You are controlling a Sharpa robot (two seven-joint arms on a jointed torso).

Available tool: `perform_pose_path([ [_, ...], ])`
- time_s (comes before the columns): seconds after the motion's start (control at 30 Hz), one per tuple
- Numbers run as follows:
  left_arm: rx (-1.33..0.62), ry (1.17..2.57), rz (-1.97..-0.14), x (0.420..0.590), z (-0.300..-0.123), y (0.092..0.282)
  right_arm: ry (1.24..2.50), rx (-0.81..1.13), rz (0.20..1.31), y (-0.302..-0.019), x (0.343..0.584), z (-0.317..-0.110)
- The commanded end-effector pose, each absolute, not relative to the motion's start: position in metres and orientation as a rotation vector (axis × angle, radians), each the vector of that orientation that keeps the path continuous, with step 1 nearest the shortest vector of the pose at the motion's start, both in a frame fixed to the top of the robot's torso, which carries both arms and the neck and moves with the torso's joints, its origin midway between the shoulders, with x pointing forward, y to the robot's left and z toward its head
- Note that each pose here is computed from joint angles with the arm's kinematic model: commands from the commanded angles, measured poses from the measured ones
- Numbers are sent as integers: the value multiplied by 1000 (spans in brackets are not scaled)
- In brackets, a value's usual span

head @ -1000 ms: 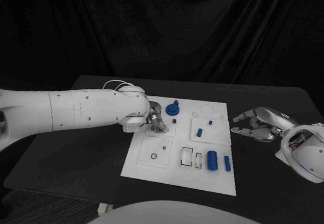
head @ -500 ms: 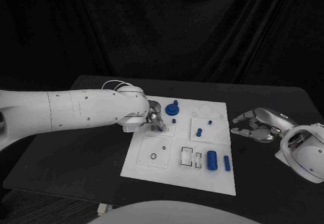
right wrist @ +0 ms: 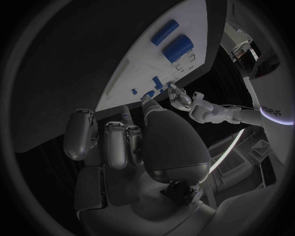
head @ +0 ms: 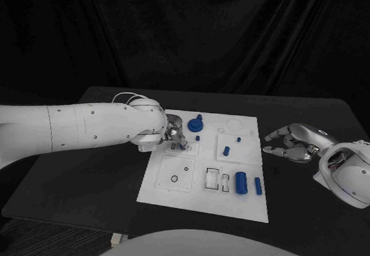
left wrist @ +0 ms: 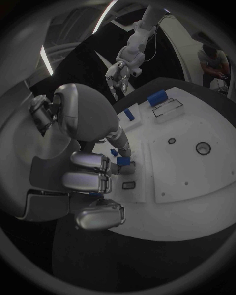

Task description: Assemble the parts on the task board

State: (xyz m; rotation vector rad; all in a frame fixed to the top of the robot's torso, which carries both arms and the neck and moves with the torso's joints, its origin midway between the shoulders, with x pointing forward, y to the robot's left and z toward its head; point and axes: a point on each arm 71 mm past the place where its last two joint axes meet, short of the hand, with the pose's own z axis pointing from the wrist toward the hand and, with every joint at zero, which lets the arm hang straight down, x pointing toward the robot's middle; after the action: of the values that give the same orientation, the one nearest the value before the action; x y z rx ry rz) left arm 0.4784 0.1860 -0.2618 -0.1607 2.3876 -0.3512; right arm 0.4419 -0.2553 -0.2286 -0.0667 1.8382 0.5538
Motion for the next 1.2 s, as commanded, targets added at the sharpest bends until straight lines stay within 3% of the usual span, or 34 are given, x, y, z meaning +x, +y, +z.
perform_pose_path([
  [0.03, -124, 2396, -394, 480, -255, 184, 1856, -59, 533, -257, 442, -231],
  [0.33, -39, 2484, -312, 488, -242, 189, 1861, -59, 530, -256, 442, -231],
  [1.2, -17, 2497, -274, 502, -242, 177, 1864, -65, 534, -253, 443, -232],
])
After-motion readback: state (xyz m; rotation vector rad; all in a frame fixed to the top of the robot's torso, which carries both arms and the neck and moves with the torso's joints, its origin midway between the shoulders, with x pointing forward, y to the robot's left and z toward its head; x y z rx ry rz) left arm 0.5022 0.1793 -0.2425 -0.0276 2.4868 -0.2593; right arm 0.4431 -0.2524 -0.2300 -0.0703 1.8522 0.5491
